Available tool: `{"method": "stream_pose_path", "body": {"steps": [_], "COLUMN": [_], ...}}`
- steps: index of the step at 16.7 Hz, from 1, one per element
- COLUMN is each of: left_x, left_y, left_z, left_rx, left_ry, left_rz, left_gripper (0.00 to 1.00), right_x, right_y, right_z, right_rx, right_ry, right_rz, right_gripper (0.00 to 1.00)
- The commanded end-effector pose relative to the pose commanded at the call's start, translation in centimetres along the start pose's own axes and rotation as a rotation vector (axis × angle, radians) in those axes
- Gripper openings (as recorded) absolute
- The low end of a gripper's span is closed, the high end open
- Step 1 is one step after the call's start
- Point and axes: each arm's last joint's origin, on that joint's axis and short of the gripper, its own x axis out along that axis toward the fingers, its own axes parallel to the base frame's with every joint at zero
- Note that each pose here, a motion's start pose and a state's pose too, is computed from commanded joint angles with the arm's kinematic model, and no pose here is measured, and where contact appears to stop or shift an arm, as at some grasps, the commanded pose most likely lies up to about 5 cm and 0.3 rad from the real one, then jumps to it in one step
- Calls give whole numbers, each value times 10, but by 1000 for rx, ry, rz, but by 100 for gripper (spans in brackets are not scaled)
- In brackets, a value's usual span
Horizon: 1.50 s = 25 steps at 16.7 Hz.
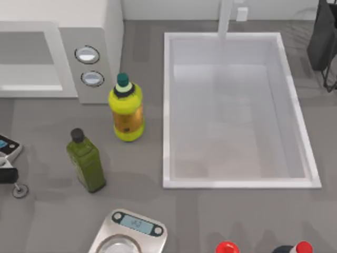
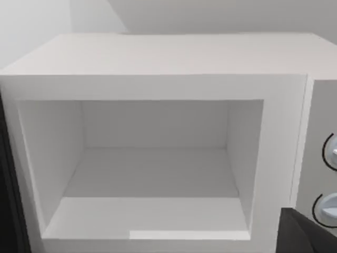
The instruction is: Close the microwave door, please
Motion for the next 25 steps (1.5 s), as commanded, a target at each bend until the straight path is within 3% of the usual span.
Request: {"method": "stream_pose_path", "body": {"steps": [6, 11, 15, 19, 22, 25], "left_x": [24, 68, 90, 87, 77, 74], "left_y": [27, 93, 175, 250, 284, 291], "left_z": [41, 77, 82, 70, 61, 59], "left_rx": [154, 223, 164, 63, 10, -1], "left_ry": [213, 513, 693, 769, 779, 779], "left_rz": [54, 61, 24, -12, -24, -26], "left_gripper": [0, 0, 0, 0, 0, 0], "right_x": [0, 0, 0, 0, 0, 0], "right_y": [0, 0, 0, 0, 0, 0], "right_z": [0, 0, 0, 0, 0, 0], "right_rx": [0, 0, 0, 0, 0, 0], "right_ry": [0, 0, 0, 0, 0, 0], "right_rz": [0, 0, 0, 0, 0, 0], "right_gripper": [100, 100, 100, 100, 100, 100]}}
